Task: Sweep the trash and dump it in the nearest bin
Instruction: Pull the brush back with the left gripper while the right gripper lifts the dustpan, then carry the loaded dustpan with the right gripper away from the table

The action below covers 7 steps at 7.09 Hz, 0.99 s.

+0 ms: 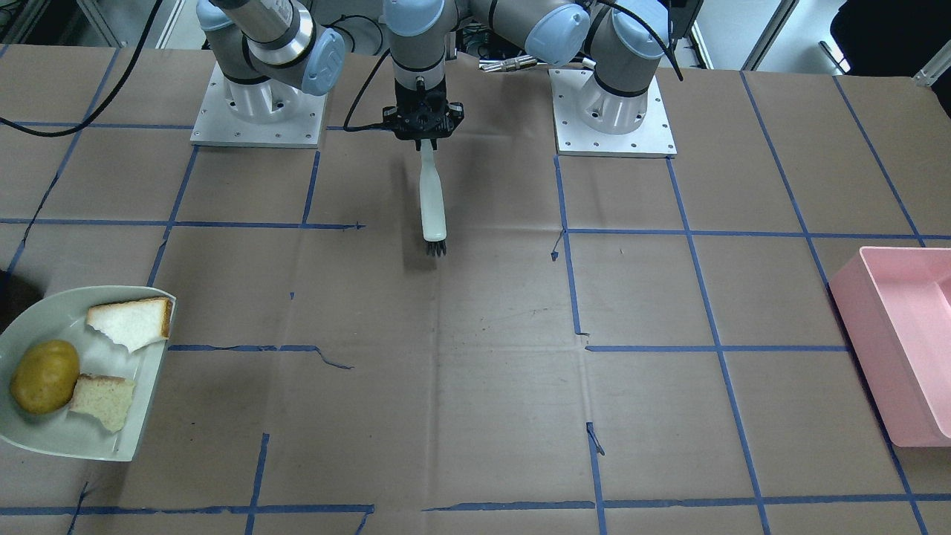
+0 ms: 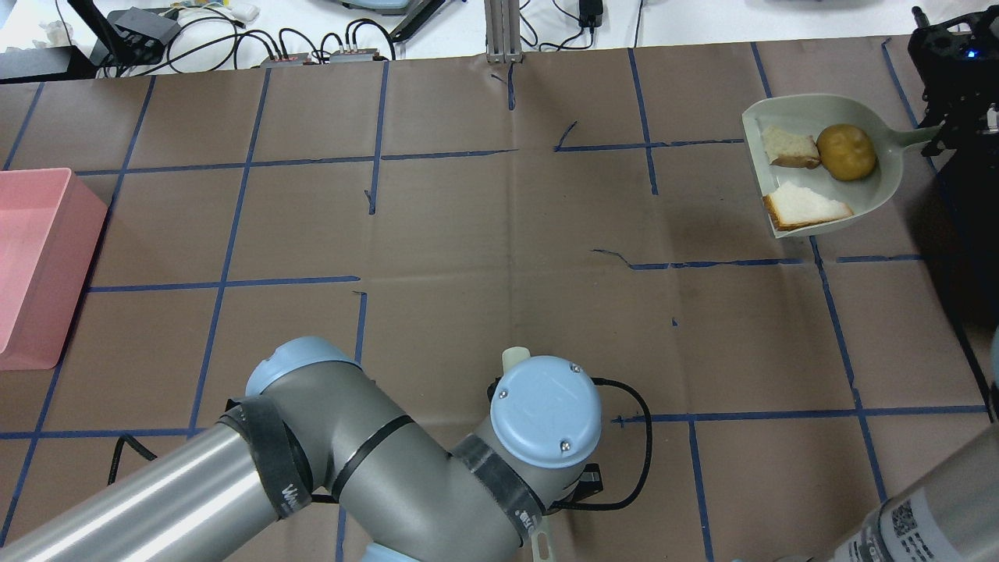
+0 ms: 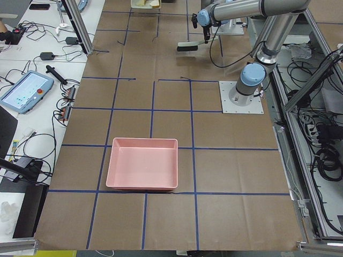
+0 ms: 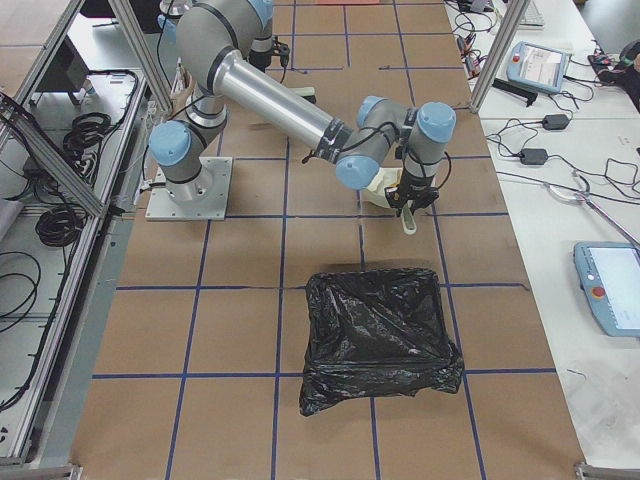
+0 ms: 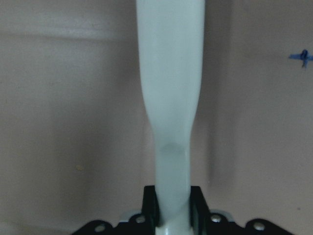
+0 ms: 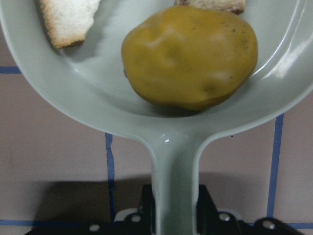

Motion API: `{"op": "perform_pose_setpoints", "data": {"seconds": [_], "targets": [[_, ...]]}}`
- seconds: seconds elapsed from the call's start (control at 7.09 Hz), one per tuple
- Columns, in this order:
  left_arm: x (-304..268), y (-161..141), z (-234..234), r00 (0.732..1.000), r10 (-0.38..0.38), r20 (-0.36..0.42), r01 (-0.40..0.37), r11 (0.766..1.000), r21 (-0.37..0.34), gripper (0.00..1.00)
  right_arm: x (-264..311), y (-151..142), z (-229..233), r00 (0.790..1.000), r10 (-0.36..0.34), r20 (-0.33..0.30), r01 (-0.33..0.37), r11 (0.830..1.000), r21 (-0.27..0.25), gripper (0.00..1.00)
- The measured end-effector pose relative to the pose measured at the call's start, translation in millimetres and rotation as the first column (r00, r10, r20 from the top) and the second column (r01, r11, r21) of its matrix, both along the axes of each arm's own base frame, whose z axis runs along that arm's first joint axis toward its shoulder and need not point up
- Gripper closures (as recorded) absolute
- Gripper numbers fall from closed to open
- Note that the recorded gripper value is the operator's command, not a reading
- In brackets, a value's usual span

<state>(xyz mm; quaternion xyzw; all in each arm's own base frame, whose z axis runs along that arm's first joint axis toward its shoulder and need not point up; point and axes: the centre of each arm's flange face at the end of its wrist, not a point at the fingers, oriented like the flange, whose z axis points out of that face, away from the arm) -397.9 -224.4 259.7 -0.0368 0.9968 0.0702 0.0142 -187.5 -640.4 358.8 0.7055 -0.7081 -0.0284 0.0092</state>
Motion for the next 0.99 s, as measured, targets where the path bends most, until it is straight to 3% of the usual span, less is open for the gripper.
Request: {"op": "perform_pose_setpoints", "data": {"seconds": [0.42, 0.99], "targets": [[6.9, 8.9, -10.7, 0.994, -0.102, -0.048, 0.099, 0.994, -0.049, 1.0, 8.9, 38.6, 63.0, 1.0, -0.011, 0.001, 0.011, 1.0, 0.008, 1.0], [13.4, 13.4, -20.9, 0.992, -0.113, -0.054, 0.109, 0.992, -0.063, 1.0, -44.3, 70.1, 95.1, 0.999, -0.035, -0.026, 0.035, 0.999, -0.022, 1.0]]}}
